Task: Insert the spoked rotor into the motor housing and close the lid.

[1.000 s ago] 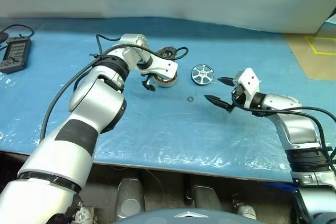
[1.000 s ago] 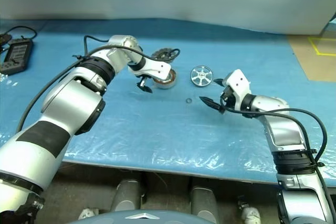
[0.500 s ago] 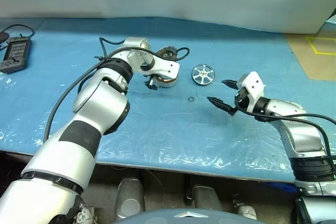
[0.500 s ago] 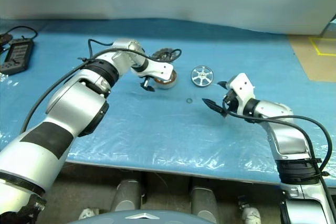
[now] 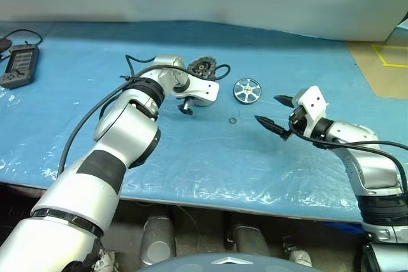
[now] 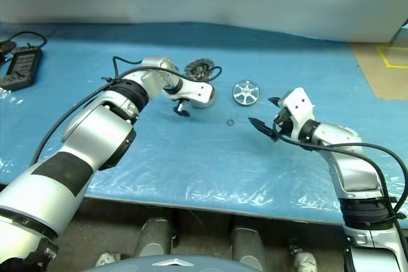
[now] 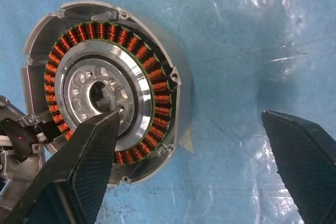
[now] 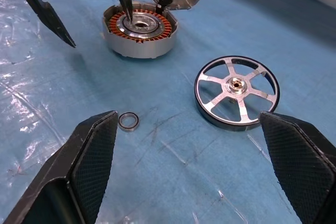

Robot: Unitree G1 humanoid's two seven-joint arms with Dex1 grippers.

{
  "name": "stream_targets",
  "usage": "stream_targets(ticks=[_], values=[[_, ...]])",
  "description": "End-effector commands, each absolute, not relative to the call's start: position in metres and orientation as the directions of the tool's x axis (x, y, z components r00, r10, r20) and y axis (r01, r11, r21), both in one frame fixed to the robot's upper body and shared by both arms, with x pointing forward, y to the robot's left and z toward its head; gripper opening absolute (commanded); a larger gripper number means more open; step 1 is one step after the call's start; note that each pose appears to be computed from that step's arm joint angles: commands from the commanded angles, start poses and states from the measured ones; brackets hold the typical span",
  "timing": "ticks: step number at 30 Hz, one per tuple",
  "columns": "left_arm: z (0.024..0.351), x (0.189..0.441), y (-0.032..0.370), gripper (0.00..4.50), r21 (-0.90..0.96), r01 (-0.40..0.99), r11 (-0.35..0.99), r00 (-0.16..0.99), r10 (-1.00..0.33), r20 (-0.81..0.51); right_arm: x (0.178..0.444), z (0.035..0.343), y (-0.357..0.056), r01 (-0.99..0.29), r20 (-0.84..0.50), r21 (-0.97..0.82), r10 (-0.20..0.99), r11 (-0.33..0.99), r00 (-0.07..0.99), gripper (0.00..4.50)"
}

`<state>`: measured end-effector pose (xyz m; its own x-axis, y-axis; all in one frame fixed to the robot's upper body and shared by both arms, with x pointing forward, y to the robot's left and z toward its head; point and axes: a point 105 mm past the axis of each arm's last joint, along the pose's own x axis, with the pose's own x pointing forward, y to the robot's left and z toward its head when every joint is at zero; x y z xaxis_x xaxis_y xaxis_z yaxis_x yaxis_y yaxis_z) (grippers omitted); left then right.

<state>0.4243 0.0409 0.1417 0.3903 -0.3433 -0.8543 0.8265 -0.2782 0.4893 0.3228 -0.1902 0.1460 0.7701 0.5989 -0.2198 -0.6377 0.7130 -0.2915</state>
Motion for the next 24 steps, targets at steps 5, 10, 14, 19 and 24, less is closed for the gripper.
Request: stream_targets(ticks=[5,10,14,19,24], values=[[0.137,0.428,0.045,4.32,0.504,0.823,-0.261,0.42,-0.317,-0.85,0.317,0.163,-0.19,-0.612,-0.163,-0.327,0.595,0.72,0.787,4.49],[0.134,0.427,0.047,2.87,0.5,0.823,-0.269,0.421,-0.301,-0.856,0.317,0.164,-0.191,-0.604,-0.156,-0.331,0.589,0.725,0.793,4.5],[0.13,0.426,0.047,2.56,0.486,0.828,-0.28,0.407,-0.297,-0.864,0.317,0.165,-0.191,-0.6,-0.153,-0.333,0.586,0.728,0.796,4.5],[0.125,0.424,0.05,1.98,0.468,0.833,-0.294,0.392,-0.283,-0.875,0.32,0.166,-0.191,-0.596,-0.15,-0.337,0.584,0.729,0.798,4.5],[0.127,0.426,0.057,1.32,0.474,0.827,-0.301,0.406,-0.263,-0.875,0.322,0.167,-0.192,-0.593,-0.148,-0.341,0.581,0.73,0.8,4.5]])
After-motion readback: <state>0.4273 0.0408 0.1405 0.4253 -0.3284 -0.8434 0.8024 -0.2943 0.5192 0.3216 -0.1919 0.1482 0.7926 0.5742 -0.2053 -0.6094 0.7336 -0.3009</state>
